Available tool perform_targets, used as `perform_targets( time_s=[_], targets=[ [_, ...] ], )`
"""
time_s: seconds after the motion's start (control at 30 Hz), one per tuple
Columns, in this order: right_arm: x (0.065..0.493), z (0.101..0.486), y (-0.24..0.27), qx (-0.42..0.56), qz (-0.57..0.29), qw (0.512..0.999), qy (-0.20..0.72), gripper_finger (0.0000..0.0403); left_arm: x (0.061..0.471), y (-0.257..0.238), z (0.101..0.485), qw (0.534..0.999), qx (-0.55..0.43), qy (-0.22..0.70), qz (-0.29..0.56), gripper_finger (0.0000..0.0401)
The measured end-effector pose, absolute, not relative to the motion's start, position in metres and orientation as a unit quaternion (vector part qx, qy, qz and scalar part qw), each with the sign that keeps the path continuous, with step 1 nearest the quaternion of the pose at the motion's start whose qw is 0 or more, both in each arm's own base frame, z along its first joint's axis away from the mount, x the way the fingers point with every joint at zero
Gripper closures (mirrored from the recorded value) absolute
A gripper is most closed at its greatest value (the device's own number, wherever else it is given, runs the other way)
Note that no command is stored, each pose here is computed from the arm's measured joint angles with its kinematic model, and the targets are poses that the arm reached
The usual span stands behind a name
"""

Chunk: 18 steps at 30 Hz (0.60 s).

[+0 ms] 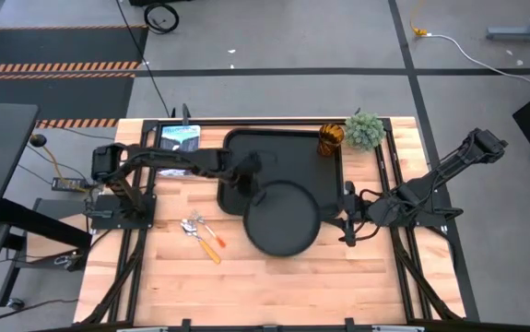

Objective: Pick and place plate/cup/fork/spoon on tray
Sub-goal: Put the black plate on the black serving tray to the bottom of the brown glass

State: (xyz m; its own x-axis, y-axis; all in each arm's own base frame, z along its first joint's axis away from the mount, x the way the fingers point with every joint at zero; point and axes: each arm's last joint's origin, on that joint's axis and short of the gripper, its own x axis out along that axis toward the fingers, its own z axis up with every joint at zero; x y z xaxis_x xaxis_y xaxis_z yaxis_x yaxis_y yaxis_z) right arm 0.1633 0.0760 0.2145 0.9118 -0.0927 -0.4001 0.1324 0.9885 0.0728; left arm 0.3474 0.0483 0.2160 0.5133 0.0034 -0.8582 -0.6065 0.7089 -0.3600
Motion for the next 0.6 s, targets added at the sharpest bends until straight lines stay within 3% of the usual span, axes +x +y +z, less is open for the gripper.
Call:
perform_targets(
  time_s=[0.27,0.6],
  targets=[
    [0.165,0.217,0.074,0.04,-0.085,0.979,0.183,0.0227,0.354,0.109,0.21,0.826,-0.361,0.38,0.209,0.0385],
    [0.169,0.222,0.071,0.039,-0.109,0.981,0.153,0.0227,0.376,0.156,0.176,0.809,-0.372,0.385,0.242,0.0385]
  ],
)
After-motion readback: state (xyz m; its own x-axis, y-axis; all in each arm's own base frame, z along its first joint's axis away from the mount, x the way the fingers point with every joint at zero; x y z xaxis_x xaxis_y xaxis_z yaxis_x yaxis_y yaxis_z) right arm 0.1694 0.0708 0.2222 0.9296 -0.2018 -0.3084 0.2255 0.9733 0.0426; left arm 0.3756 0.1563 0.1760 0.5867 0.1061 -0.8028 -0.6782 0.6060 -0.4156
